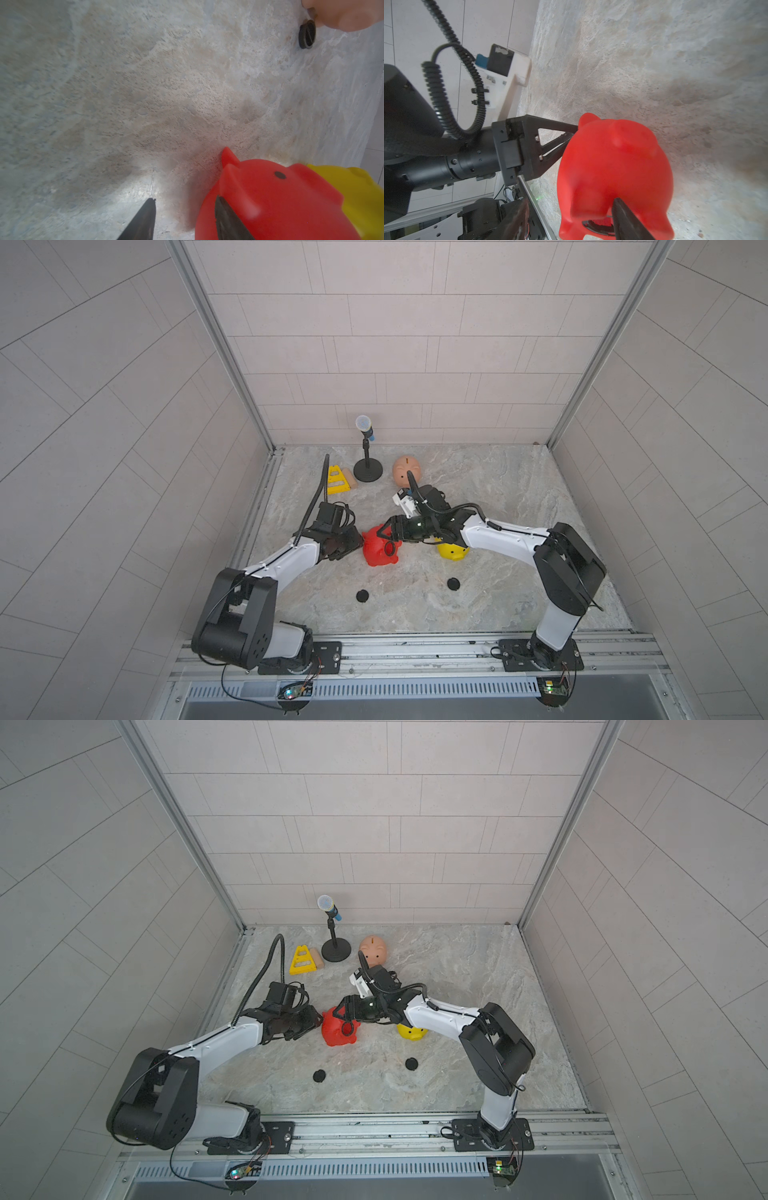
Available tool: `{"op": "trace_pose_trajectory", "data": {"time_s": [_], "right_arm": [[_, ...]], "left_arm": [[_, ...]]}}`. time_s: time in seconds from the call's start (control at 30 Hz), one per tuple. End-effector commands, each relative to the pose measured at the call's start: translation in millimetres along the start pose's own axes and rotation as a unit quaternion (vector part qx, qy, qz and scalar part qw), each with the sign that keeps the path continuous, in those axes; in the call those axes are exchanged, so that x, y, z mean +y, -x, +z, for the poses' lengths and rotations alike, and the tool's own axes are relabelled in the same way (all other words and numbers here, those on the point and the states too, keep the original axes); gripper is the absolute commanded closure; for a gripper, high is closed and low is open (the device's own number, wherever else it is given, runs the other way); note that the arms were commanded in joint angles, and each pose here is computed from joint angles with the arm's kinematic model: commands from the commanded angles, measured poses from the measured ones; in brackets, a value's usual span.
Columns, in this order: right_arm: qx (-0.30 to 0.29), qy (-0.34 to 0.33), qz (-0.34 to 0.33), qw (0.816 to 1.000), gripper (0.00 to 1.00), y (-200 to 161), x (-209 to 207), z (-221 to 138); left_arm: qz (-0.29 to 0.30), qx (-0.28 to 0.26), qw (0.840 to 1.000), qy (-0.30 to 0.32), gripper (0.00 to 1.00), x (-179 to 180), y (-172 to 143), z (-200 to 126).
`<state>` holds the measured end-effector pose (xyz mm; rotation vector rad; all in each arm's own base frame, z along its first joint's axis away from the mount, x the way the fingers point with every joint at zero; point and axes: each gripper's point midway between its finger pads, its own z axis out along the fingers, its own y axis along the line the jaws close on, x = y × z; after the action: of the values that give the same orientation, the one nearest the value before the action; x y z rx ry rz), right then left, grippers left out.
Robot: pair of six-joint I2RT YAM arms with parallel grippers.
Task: Close piggy banks
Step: Adjust the piggy bank at the center of the board.
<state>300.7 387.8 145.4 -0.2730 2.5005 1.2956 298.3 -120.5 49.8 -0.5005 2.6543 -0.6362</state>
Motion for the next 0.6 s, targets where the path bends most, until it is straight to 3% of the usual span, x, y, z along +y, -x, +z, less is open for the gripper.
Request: {"op": "trace_pose_trajectory", "data": {"time_s": [0.0, 0.57], "right_arm": [[0.012, 0.036, -0.009, 0.999, 0.35, -7.8, 26.7, 8.5], [0.018, 0.028, -0.017, 0.999, 0.35, -7.0, 29.7, 15.7]], "left_arm": [[0.025, 0.011, 0.999, -0.035, 0.48, -21.5, 0.7, -0.8], [0.027, 0.008, 1.0, -0.003, 0.45, -10.1, 1.6, -0.3]]}}
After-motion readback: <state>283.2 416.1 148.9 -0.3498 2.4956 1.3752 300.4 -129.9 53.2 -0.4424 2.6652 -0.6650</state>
